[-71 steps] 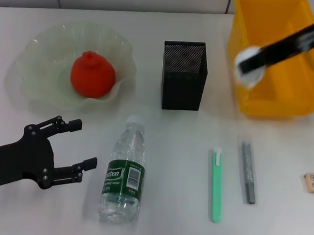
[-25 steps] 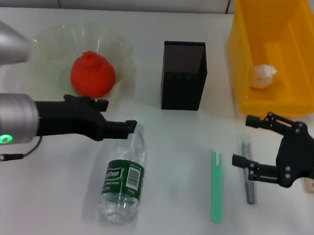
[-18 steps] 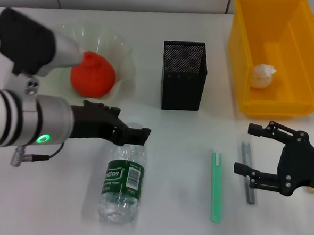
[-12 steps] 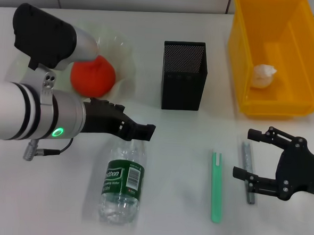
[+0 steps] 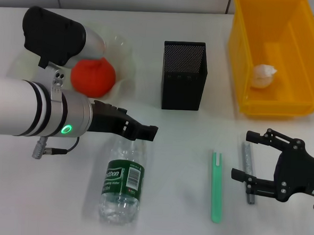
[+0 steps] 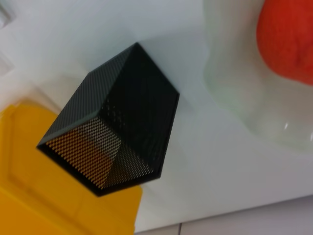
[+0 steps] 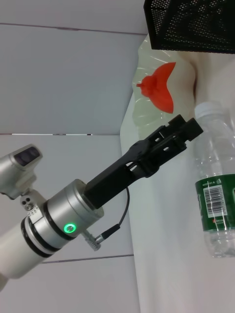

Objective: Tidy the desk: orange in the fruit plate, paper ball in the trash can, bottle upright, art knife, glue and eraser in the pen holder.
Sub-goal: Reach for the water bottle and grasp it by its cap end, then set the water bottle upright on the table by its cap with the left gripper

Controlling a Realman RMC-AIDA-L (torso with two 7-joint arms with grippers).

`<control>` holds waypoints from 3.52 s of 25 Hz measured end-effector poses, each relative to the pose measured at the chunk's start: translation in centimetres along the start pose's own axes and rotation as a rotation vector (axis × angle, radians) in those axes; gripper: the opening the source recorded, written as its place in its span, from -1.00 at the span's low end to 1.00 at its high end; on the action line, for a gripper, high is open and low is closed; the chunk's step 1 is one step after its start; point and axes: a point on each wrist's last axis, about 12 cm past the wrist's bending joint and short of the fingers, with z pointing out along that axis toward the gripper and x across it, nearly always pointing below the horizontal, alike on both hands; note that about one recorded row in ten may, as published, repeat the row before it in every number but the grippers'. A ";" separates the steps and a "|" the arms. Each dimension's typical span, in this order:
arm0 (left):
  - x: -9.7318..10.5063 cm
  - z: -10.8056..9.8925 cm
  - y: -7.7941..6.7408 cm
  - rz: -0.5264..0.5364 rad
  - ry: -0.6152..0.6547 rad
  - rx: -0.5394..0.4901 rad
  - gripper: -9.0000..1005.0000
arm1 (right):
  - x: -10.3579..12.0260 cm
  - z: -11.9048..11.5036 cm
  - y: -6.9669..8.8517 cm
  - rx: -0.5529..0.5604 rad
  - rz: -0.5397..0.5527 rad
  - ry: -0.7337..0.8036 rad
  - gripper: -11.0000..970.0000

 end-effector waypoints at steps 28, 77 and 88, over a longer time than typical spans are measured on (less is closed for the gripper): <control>0.0 3.3 1.9 -0.071 0.056 0.000 0.64 | -0.1 0.2 -0.2 0.001 0.026 0.003 0.74; 6.1 -6.2 8.1 0.314 -0.474 0.212 -0.09 | -1.4 0.4 -0.9 -0.029 0.084 0.028 0.73; 9.0 -7.6 9.7 0.324 -0.635 0.238 -0.10 | -1.8 0.7 -1.1 -0.042 0.091 0.031 0.73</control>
